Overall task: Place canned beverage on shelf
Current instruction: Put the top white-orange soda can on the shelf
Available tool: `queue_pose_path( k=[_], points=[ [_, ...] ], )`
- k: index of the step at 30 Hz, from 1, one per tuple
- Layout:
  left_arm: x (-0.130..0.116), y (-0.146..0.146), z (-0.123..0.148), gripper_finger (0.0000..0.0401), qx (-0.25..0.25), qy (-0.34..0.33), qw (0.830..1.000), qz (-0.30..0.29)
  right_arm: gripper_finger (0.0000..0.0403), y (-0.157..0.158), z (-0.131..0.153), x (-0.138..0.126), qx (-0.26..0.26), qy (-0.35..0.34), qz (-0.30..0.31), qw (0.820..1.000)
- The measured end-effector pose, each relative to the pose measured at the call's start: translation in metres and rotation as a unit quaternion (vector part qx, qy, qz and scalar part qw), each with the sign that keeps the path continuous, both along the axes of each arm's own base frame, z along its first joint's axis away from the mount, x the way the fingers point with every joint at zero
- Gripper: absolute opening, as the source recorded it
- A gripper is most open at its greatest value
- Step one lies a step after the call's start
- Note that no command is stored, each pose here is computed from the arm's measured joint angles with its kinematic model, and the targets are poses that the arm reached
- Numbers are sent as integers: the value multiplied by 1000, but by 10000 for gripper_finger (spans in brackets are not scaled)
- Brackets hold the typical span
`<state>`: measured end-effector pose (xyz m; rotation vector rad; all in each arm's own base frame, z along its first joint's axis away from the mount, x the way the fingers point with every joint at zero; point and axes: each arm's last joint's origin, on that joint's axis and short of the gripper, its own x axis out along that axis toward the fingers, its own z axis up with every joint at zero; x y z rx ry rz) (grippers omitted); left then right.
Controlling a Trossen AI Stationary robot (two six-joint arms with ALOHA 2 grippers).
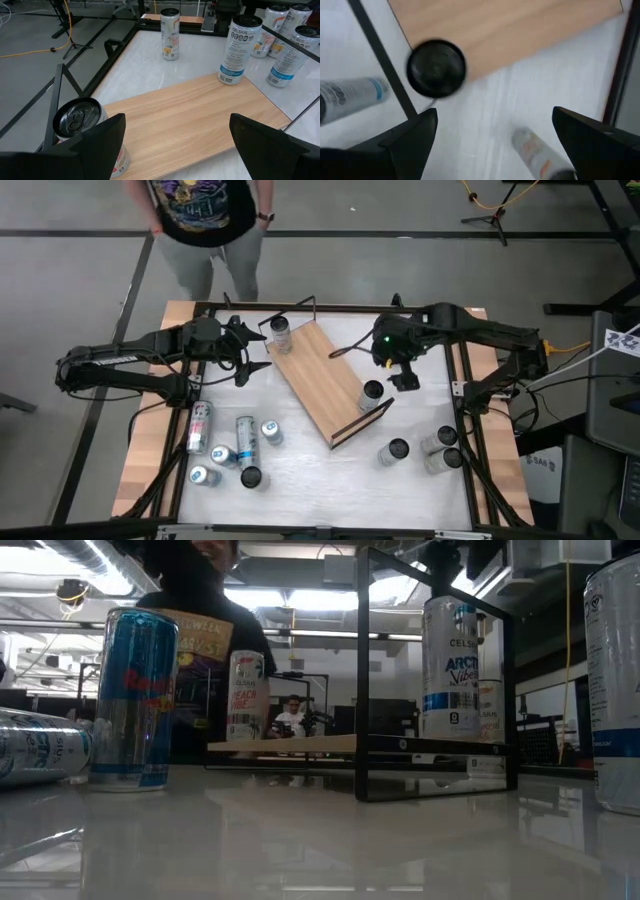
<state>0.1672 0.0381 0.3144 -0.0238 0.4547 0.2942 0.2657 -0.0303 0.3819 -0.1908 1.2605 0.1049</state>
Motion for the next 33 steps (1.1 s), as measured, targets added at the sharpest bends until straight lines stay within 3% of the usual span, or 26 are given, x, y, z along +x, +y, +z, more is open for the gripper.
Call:
queue_pose_path(
  k=[4, 9, 15, 23, 33],
  points=[
    [0, 0, 0, 350, 0, 0, 1000, 0, 388, -20, 3, -15, 12, 18, -41, 999],
    [0, 0, 0, 350, 0, 0, 1000, 0, 388, -50, 10, -39, 40, -12, -96, 995],
    [0, 0, 0, 350, 0, 0, 1000, 0, 388, -80, 0, -67, 42, -21, -171, 984],
    [0, 0, 0, 350, 0, 0, 1000, 0, 388, -106, -34, -76, 43, -18, -228, 973],
    [0, 0, 0, 350, 0, 0, 1000, 0, 388, -108, -87, -78, 62, 36, -233, 970]
  ],
)
